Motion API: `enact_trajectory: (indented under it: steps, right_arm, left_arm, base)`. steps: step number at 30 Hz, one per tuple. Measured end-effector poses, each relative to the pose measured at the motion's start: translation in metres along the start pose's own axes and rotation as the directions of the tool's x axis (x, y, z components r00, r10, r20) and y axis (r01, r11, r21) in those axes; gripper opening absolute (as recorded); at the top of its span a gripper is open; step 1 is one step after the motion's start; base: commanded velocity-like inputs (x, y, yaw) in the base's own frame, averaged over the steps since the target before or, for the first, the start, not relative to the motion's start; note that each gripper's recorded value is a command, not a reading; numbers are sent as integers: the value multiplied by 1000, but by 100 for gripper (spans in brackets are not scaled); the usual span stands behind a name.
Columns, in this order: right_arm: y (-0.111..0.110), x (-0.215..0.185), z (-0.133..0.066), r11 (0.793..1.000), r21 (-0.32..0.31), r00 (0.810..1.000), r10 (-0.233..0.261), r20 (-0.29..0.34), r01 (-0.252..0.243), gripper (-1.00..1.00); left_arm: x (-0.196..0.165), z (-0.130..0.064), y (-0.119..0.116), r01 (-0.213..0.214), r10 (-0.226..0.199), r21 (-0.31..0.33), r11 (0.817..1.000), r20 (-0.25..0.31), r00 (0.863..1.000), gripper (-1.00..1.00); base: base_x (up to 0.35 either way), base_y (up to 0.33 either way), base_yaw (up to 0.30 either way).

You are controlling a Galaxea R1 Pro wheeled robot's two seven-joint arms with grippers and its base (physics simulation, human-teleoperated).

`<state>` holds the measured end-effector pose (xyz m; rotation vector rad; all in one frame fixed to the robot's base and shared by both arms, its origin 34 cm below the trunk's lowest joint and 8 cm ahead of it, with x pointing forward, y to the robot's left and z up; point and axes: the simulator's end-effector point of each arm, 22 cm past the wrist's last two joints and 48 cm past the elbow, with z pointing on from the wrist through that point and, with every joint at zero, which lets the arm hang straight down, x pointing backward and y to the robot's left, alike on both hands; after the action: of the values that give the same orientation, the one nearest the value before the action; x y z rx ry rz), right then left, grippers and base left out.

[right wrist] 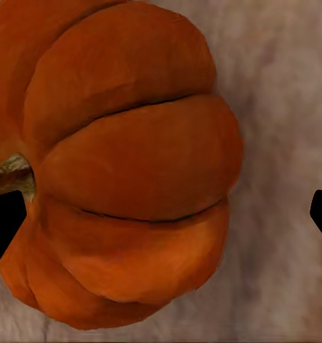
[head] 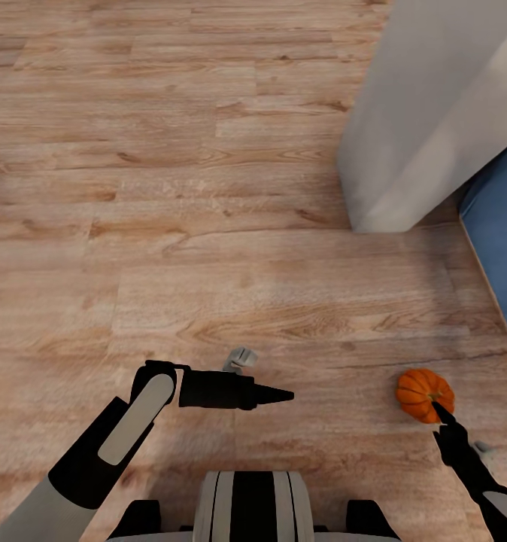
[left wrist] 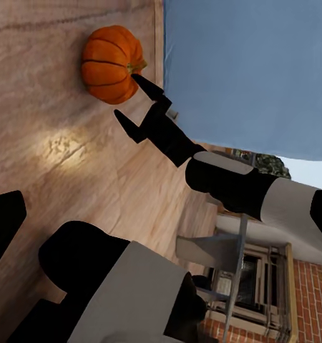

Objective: Place each of the two pumpkins and all three candles from the living room inside a cabinet in the living room (use any cabinet), then make sure every cabinet is closed, and position the cauldron so it is next to a table in the living room.

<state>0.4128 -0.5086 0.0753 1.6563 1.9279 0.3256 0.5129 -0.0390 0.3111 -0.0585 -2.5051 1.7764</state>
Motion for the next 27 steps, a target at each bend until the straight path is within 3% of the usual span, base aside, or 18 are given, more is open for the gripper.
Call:
enact_trajectory:
  steps: [27]
  right_arm:
    - [-3,-7,1,1000,18,1000,16,21,-17,100]
  left_arm:
    - [0,0,1,0,0,-4,1000,0,1000,100]
  base:
    - [81,4,0]
